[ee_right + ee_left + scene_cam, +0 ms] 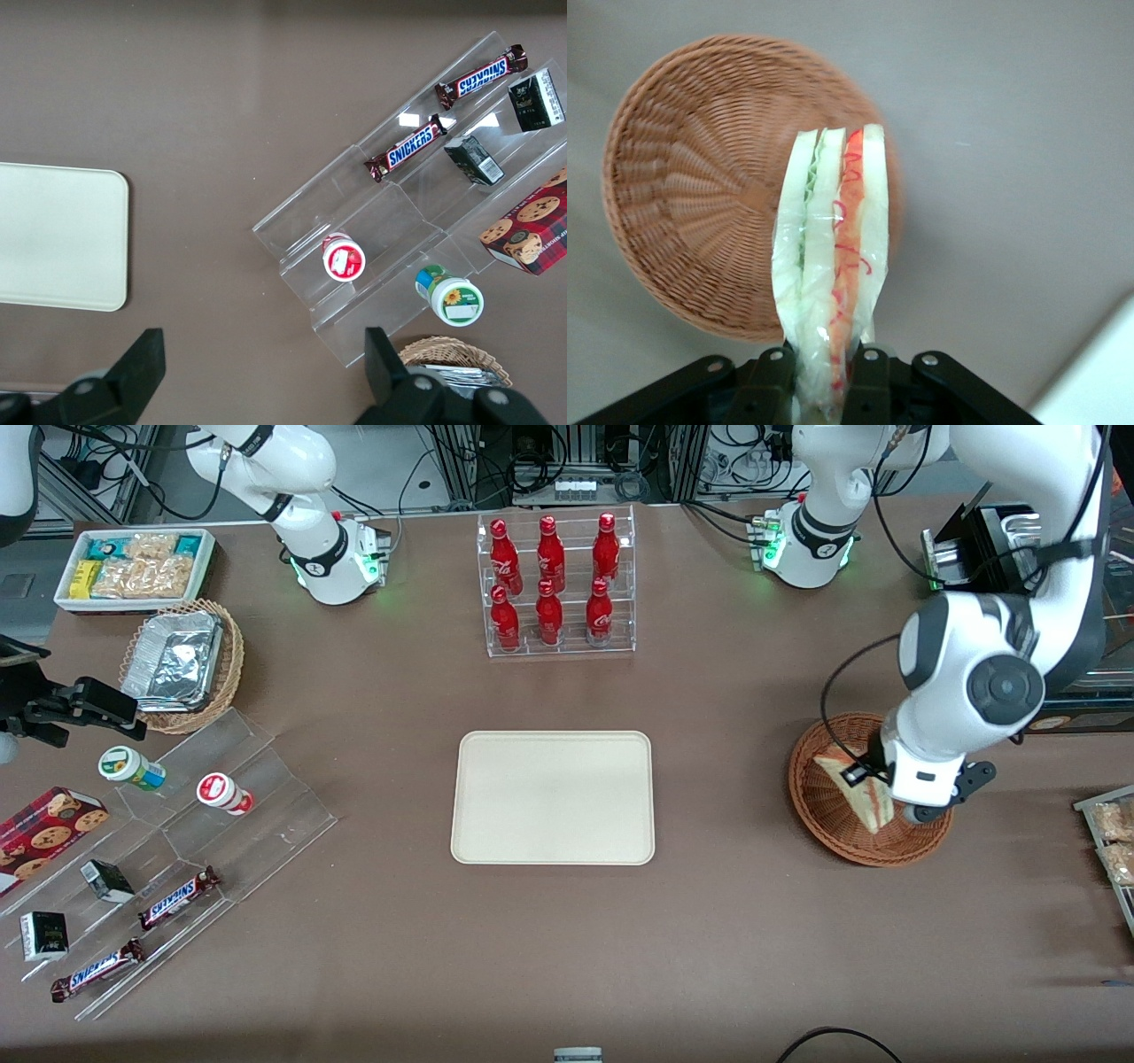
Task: Place sandwich from basket to tray
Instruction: 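Carry the held sandwich over the cream tray and lower it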
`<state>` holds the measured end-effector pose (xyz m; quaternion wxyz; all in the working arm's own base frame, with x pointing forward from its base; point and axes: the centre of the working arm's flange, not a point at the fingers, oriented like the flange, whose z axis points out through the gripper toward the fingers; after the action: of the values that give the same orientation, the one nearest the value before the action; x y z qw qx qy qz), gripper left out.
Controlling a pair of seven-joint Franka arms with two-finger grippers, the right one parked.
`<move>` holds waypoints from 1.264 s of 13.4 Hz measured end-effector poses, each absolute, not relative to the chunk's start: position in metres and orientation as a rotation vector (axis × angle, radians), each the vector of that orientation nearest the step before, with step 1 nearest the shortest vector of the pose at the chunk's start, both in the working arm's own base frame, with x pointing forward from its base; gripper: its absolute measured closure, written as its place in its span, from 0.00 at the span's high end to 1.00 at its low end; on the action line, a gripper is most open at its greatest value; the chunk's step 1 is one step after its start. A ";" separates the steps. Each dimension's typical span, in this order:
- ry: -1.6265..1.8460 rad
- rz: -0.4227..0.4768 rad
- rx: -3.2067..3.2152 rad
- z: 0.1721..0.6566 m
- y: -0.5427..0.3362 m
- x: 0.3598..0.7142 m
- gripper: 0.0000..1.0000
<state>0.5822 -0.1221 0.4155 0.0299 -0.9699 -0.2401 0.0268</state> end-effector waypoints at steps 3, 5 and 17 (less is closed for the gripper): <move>-0.532 0.021 -3.076 0.446 -0.203 0.571 0.16; -0.375 0.000 -3.095 0.443 -0.251 0.559 0.16; 0.038 -0.092 -3.142 0.314 -0.439 0.510 0.16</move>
<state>0.5097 -0.4392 0.3136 -0.0008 -0.9995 0.0120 -0.0294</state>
